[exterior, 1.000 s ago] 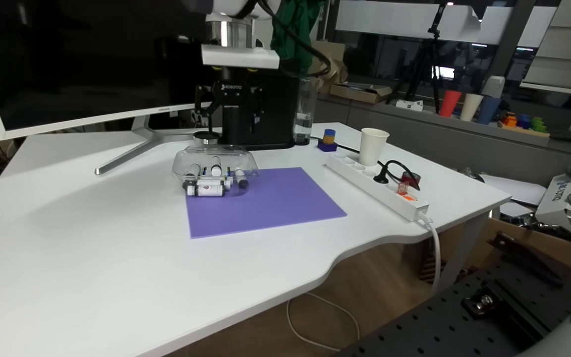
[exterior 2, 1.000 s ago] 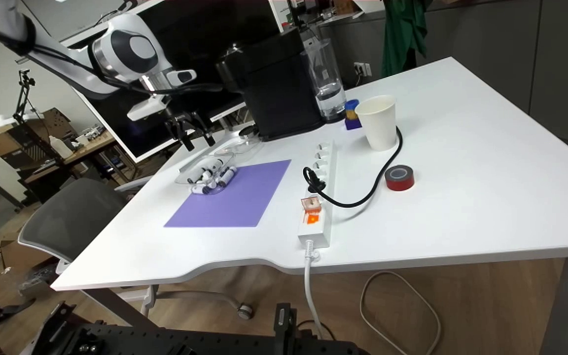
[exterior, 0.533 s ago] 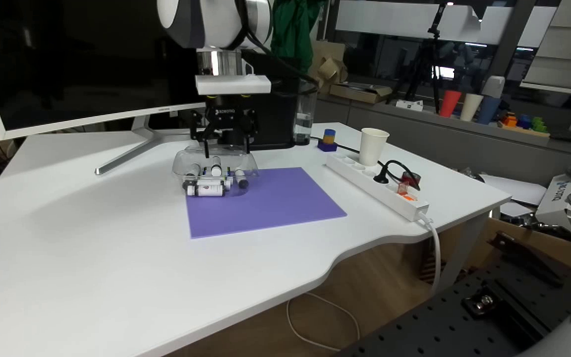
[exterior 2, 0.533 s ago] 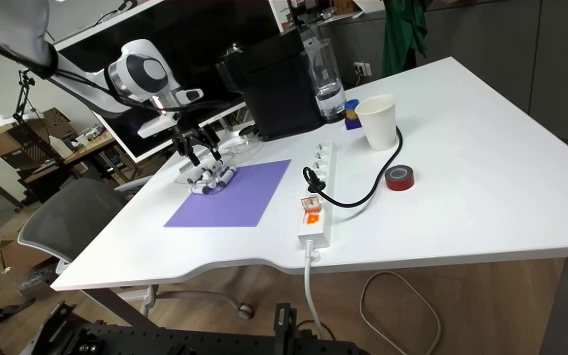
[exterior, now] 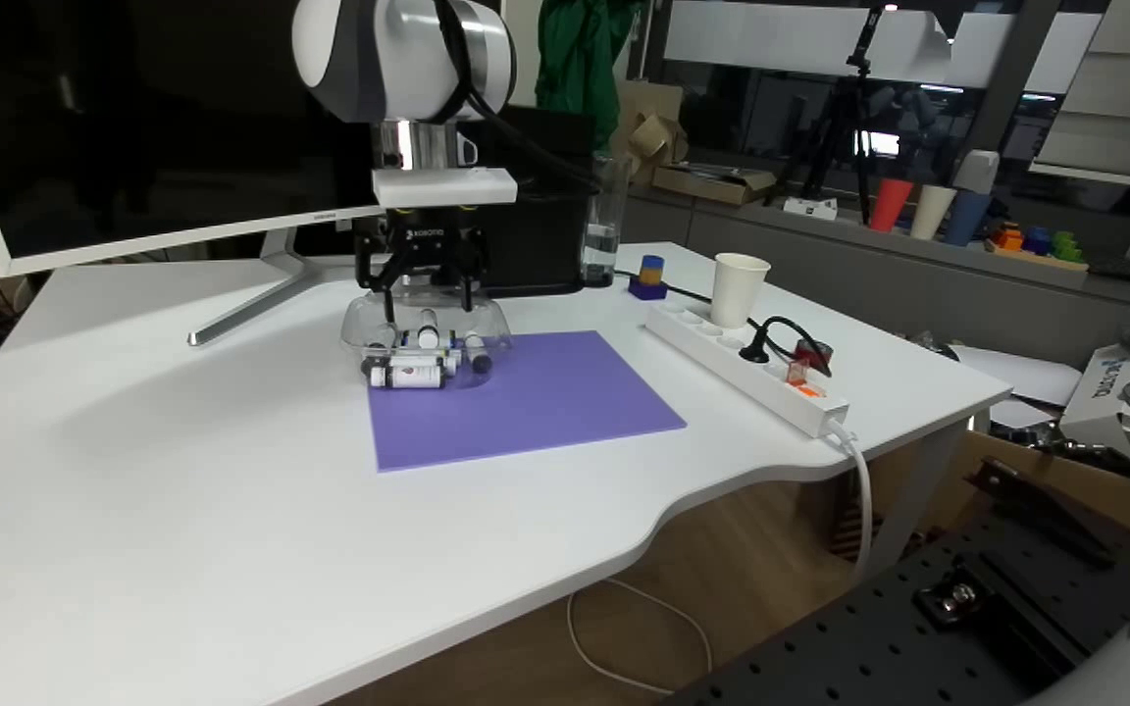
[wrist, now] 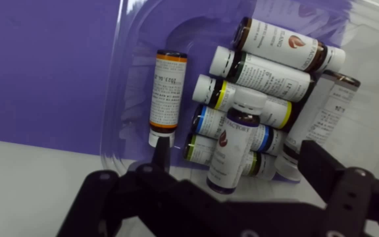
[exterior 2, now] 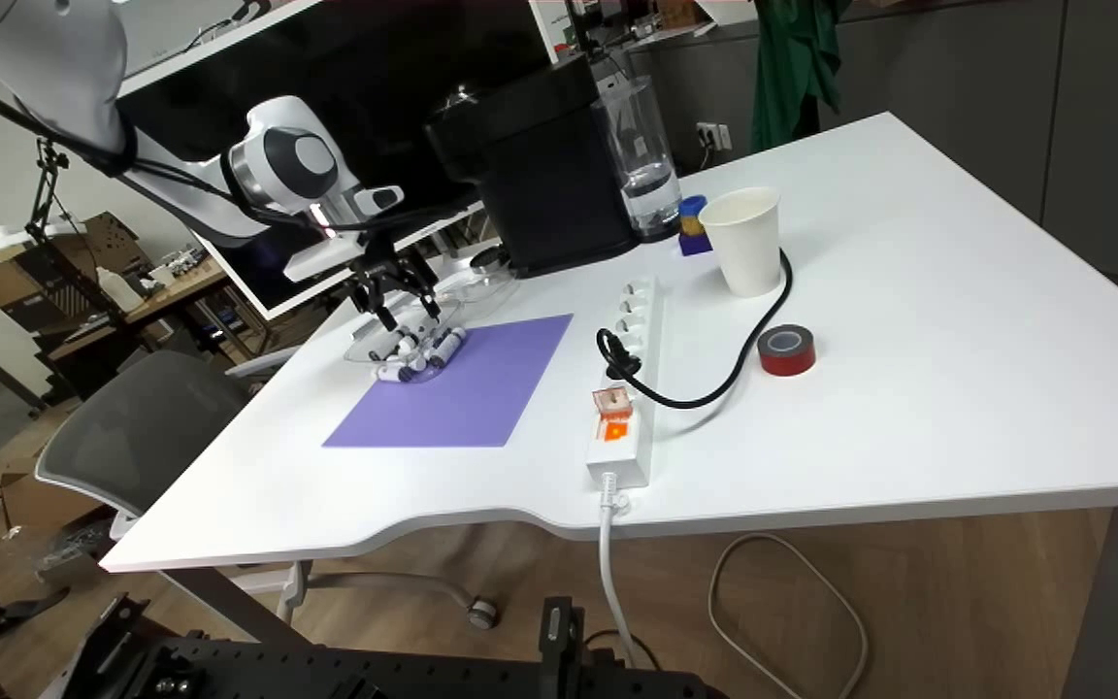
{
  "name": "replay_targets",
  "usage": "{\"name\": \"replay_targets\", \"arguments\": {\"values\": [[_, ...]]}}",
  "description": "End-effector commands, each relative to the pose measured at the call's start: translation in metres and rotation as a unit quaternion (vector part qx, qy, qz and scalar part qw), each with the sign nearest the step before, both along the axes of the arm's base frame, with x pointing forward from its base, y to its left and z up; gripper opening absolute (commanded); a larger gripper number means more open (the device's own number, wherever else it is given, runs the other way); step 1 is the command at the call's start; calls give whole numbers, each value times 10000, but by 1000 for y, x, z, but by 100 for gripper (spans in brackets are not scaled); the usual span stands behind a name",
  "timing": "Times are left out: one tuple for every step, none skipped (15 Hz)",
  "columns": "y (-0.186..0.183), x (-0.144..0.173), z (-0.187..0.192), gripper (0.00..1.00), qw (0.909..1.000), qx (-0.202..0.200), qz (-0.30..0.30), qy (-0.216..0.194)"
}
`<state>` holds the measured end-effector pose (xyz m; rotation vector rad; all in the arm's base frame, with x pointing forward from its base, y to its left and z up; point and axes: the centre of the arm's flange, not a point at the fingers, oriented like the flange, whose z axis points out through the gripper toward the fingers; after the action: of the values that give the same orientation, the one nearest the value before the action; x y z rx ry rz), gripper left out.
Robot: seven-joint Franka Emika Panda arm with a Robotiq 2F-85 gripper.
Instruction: Remove the bottle from the colourless bowl and put it on the blue paper
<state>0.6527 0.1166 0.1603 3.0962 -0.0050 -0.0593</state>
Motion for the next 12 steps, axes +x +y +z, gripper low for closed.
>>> {"name": "replay_targets", "arguments": {"values": [[7,16,-5,100,9998,51,184,-55],[9,17,-7,100,9997,64,239,-59],[11,18,-9,100,9996,71,282,-55],[13,19,-12,100,9995,89,314,-27],[14,20,-13,100,9993,97,351,-26],[16,21,-15,100,9992,104,384,-11],[18,22,-17,100,9992,108,394,11],[19,22,-19,100,9991,116,413,37],[20,22,-22,100,9990,118,429,71],[22,21,-26,97,9989,126,440,112],[23,20,-29,99,9988,115,453,149],[23,20,-34,72,9987,124,453,192]]}}
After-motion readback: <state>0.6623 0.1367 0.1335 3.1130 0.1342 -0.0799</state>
